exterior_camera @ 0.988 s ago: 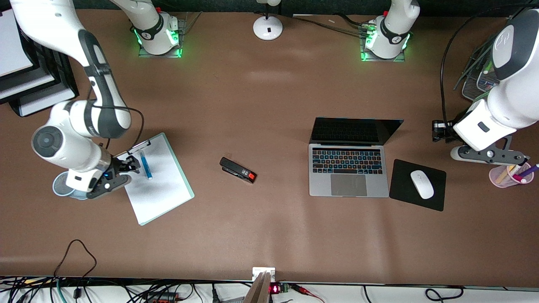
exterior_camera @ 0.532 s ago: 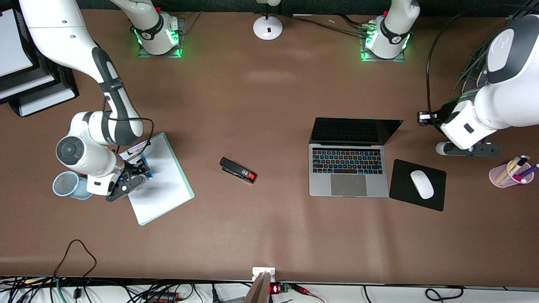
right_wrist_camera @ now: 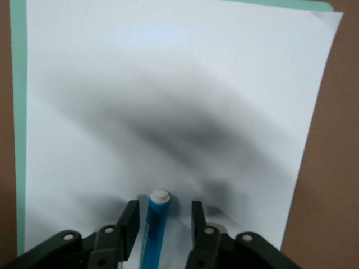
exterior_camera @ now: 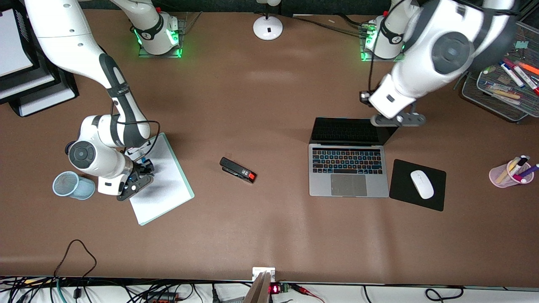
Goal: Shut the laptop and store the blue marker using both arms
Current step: 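Lift the marker with the right gripper while the left gripper pushes the laptop lid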
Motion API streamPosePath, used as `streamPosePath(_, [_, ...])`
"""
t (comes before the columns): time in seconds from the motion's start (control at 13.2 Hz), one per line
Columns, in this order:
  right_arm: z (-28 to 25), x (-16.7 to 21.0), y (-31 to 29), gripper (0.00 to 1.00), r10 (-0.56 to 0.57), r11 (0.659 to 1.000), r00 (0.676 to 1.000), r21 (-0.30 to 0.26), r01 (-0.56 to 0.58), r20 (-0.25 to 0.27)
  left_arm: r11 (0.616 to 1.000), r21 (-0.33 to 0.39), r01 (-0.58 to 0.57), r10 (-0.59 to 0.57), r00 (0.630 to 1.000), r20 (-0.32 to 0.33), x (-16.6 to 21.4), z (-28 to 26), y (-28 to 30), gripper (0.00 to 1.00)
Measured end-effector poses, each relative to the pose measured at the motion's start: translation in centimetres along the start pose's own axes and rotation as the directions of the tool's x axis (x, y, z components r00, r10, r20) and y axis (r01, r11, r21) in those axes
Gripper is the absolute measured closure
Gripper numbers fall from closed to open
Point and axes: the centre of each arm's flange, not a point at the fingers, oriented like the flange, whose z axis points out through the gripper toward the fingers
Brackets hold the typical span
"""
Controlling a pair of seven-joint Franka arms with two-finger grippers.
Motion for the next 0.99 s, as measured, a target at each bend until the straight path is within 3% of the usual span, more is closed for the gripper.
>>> streamPosePath(0.3, [0.5, 0.2, -0.4, 0.61, -0.006, 1.0, 1.0, 0.006, 0.006, 0.006, 0.999, 0.027, -0.017, 0.017, 1.0, -0.009, -2.0, 6.0, 0.5, 0.99])
streamPosePath(0.53, [0.6, 0.2, -0.4, 0.72, -0.006, 1.0, 1.0, 0.006, 0.006, 0.006, 0.999, 0.023, -0.024, 0.024, 0.999, -0.037, -2.2, 9.3, 0.6, 0.99])
streamPosePath(0.61, [0.6, 0.2, -0.4, 0.83, -0.006, 1.0, 1.0, 0.006, 0.006, 0.006, 1.0, 0.018, -0.02, 0.021, 0.999, -0.045, -2.1, 10.3, 0.4, 0.99])
streamPosePath(0.99, [0.6, 0.2, -0.4, 0.83, -0.006, 1.0, 1.0, 0.006, 0.006, 0.006, 0.999, 0.021, -0.031, 0.034, 0.988, -0.152, 0.6, 12.3, -1.0, 0.99])
